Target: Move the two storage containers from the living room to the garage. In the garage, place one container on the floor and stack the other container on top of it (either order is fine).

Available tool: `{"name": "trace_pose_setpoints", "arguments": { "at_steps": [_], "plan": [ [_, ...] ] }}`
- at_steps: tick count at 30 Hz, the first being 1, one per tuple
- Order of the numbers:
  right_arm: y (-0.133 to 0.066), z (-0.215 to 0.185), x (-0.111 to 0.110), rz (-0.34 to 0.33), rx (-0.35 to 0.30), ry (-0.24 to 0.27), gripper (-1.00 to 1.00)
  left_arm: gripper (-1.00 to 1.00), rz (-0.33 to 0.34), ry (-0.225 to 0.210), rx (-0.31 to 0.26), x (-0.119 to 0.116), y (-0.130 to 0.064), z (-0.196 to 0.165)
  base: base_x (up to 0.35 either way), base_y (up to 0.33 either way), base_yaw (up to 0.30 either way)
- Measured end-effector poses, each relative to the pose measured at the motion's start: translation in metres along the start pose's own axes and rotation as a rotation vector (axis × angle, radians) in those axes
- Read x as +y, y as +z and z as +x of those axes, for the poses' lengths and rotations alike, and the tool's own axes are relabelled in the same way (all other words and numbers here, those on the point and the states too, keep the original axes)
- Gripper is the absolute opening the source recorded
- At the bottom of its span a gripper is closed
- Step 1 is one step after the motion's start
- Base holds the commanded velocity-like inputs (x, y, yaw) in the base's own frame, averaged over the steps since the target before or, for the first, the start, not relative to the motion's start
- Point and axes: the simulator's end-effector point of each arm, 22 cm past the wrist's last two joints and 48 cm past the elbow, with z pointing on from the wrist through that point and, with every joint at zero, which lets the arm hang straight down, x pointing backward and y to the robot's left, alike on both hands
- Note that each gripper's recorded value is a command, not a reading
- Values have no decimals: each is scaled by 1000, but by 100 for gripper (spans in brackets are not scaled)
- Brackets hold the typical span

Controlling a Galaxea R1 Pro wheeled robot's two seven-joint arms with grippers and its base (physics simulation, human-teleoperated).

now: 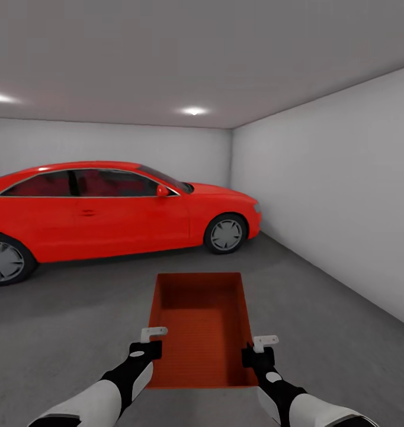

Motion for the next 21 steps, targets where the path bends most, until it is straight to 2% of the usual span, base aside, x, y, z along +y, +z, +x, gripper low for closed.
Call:
{"name": "trace_pose_setpoints", "arguments": {
  "at_steps": [8,21],
  "plan": [
    [-1,-2,0,0,-4,0,-100,-100,0,-1,-4,0,-1,-2,321,5,-282],
    [-1,-2,0,0,-4,0,-100,-100,0,-1,-4,0,-1,-2,321,69,-282]
  ]
}}
